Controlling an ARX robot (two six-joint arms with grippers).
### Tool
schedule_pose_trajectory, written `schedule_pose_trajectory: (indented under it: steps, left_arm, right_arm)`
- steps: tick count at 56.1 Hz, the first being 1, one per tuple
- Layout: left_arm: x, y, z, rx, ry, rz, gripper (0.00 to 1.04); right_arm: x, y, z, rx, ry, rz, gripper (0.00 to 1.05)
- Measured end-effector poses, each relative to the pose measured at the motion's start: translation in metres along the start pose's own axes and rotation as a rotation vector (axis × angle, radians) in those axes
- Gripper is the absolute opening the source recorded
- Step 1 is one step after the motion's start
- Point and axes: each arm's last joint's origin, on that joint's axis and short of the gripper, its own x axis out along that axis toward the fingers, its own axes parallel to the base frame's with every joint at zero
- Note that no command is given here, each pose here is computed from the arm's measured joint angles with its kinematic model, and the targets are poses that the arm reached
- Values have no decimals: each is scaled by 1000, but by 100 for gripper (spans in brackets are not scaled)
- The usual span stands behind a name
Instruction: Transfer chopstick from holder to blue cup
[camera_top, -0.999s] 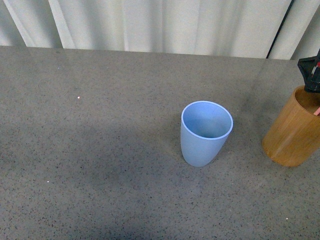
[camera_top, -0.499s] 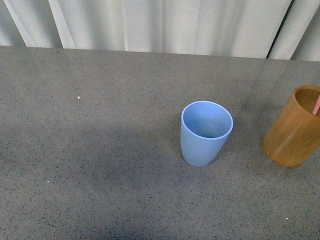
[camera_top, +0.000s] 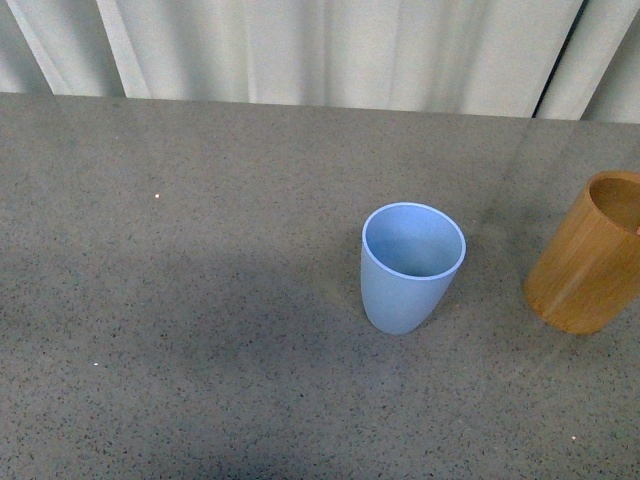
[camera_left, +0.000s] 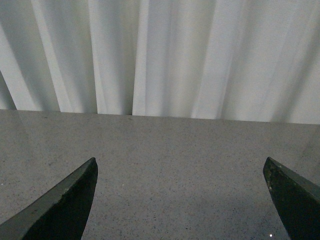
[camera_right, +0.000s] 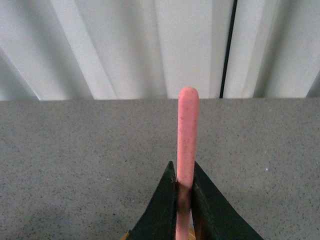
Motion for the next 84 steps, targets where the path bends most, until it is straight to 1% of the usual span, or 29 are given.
schedule_pose_trajectory:
  steps: [3, 7, 15, 20, 25, 29, 33, 38, 45, 49, 61, 84]
  left_arm:
    - [0, 0, 0, 0, 0, 0, 98]
    - [0, 0, 0, 0, 0, 0, 98]
    - [0, 0, 0, 0, 0, 0, 98]
    - [0, 0, 0, 0, 0, 0, 98]
    - [0, 0, 0, 0, 0, 0, 98]
    - [0, 0, 0, 0, 0, 0, 98]
    - [0, 0, 0, 0, 0, 0, 98]
    - [0, 0, 0, 0, 0, 0, 98]
    - [0, 0, 0, 0, 0, 0, 98]
    - [0, 0, 0, 0, 0, 0, 98]
    - [0, 0, 0, 0, 0, 0, 98]
    - [0, 0, 0, 0, 0, 0, 98]
  right_arm:
    - [-3, 4, 7, -31, -37, 4, 3]
    - [-8, 13, 23, -105, -120, 2, 3]
    - [-16, 29, 51, -175, -238, 17, 3]
    - [-18, 41, 71, -179, -294, 36, 3]
    - [-26, 67, 100, -159, -363, 99, 3]
    - [-29, 86, 107, -129, -370, 160, 3]
    - [-30, 102, 106, -92, -338, 211, 3]
    - [-31, 121, 96, -53, -274, 270, 3]
    - [-30, 139, 84, -28, -234, 319, 3]
    - [-27, 144, 75, -30, -211, 336, 3]
    - [-16, 151, 54, -45, -140, 343, 3]
    - [1, 154, 30, -78, -93, 343, 3]
